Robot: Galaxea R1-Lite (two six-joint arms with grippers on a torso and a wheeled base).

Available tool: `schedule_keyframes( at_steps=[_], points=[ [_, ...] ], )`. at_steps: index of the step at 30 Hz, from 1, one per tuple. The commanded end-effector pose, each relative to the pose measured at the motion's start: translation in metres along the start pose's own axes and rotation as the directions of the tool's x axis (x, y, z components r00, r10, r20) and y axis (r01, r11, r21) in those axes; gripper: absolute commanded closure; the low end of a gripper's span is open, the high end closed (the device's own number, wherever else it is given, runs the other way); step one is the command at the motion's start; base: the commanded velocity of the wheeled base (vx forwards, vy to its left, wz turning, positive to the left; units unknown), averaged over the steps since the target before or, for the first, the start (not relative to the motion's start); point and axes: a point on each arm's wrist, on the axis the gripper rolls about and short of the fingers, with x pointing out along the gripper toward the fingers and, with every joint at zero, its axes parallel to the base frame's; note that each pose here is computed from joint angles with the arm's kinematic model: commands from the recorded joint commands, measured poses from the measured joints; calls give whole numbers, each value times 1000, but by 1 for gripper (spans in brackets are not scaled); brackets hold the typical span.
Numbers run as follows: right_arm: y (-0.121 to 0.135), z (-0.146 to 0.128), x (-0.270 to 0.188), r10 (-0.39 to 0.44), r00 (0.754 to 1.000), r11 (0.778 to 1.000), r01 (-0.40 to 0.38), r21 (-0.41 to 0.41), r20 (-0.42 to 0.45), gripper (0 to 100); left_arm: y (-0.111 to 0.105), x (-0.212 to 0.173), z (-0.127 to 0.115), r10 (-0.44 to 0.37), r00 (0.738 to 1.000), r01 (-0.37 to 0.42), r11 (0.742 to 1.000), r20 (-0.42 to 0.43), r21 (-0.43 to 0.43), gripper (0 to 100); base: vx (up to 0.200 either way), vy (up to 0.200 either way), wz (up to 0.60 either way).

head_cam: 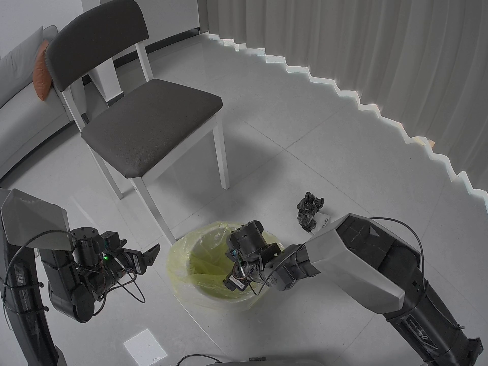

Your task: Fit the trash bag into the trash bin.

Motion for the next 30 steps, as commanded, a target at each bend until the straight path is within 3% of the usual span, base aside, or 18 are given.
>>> schedule_keyframes(
  at_steps=[1,11,18,21,26,30],
  points=[
    [20,-2,-17,42,999,998,-43,-35,-29,0,-4,0,-1,-21,1000,21,1000,4,5,0,0,0,0],
    [52,-11,-29,90,994,992,-95,-80,-60,0,-15,2,-10,-56,998,55,998,-33,-18,0,0,0,0],
    [52,-5,-33,85,996,993,-88,-81,-39,0,-16,1,-11,-55,998,54,998,-41,-18,0,0,0,0],
    [45,-2,-37,74,997,995,-76,-69,-33,0,-17,1,-12,-61,997,60,998,-43,-21,0,0,0,0],
    [-5,7,-65,10,1000,999,-10,41,-7,0,-27,-2,-9,-83,996,82,996,-37,-24,0,0,0,0],
    [-36,13,-90,-35,999,993,32,111,25,0,-29,-12,5,-87,996,88,996,16,-20,0,0,0,0]
  ],
)
